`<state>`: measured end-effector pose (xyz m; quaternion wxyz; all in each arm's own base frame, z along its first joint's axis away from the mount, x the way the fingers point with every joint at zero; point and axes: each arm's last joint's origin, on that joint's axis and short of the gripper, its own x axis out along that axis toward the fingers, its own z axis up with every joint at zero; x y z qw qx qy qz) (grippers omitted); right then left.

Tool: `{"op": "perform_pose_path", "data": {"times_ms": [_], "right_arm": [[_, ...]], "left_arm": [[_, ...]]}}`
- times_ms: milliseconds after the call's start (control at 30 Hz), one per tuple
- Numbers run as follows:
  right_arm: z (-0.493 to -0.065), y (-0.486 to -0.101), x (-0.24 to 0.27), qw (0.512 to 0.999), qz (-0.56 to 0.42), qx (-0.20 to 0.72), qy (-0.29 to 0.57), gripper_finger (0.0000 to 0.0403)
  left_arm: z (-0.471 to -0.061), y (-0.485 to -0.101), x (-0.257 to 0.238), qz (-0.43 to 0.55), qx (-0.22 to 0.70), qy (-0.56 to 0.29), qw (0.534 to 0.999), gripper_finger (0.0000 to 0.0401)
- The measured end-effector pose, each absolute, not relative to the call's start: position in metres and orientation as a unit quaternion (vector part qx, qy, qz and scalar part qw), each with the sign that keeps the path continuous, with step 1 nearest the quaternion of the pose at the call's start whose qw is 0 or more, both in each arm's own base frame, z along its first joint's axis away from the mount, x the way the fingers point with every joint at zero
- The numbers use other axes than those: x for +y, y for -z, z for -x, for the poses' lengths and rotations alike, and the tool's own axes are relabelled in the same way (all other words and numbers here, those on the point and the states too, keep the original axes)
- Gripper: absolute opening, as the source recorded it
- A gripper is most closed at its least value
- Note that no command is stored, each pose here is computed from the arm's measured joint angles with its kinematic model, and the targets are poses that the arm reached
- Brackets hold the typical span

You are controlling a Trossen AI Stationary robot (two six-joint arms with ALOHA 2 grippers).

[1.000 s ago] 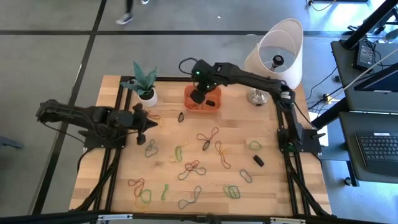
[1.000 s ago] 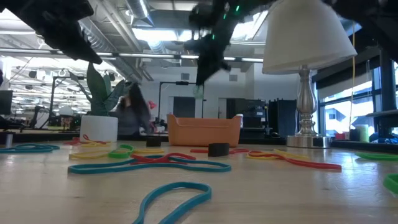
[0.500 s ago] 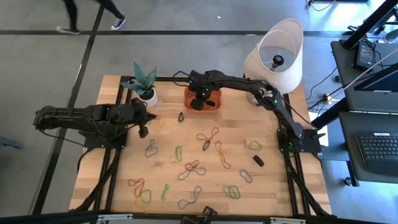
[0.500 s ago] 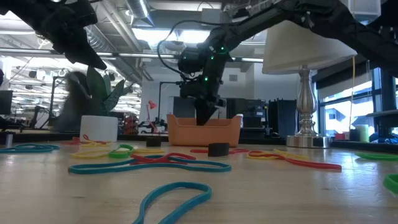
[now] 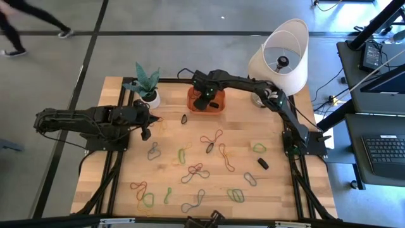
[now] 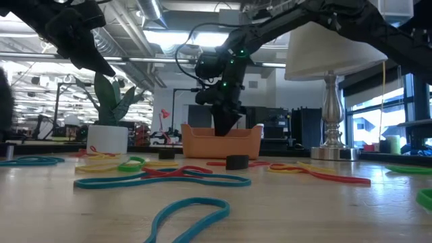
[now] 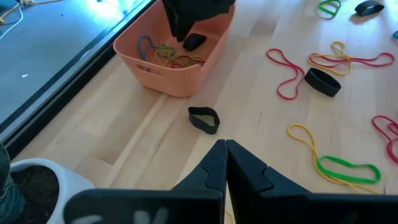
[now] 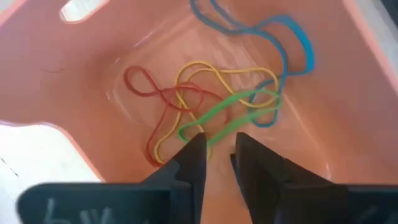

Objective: Pick and place rubber bands into bin
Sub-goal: Put the red rubber band into the orange bin

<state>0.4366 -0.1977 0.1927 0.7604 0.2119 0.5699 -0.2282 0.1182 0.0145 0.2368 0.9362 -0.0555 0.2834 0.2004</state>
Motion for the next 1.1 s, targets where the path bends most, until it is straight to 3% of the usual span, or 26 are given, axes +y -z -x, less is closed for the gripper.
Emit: {"op": "perform_pose_path", "data": {"times_ms": [300,500,733,1100], "right_arm": [[-0.435,-0.215,-0.196,0.747,-0.240,0.568,0.248,0.0110],[-0.442,-0.251,-0.171,0.759,-0.221,0.569,0.227,0.0077],[-0.448,-0.271,-0.128,0.764,-0.195,0.584,0.194,0.0009],[-0.435,-0.322,-0.074,0.802,-0.141,0.547,0.193,0.0004]], "left_arm": [[-0.118,-0.237,0.014,0.055,0.284,-0.199,0.936,0.0002],[-0.118,-0.237,0.014,0.055,0.284,-0.199,0.936,0.0002],[-0.118,-0.237,0.014,0.055,0.284,-0.198,0.937,0.0002],[-0.123,-0.236,0.011,0.059,0.291,-0.140,0.945,0.0002]]}}
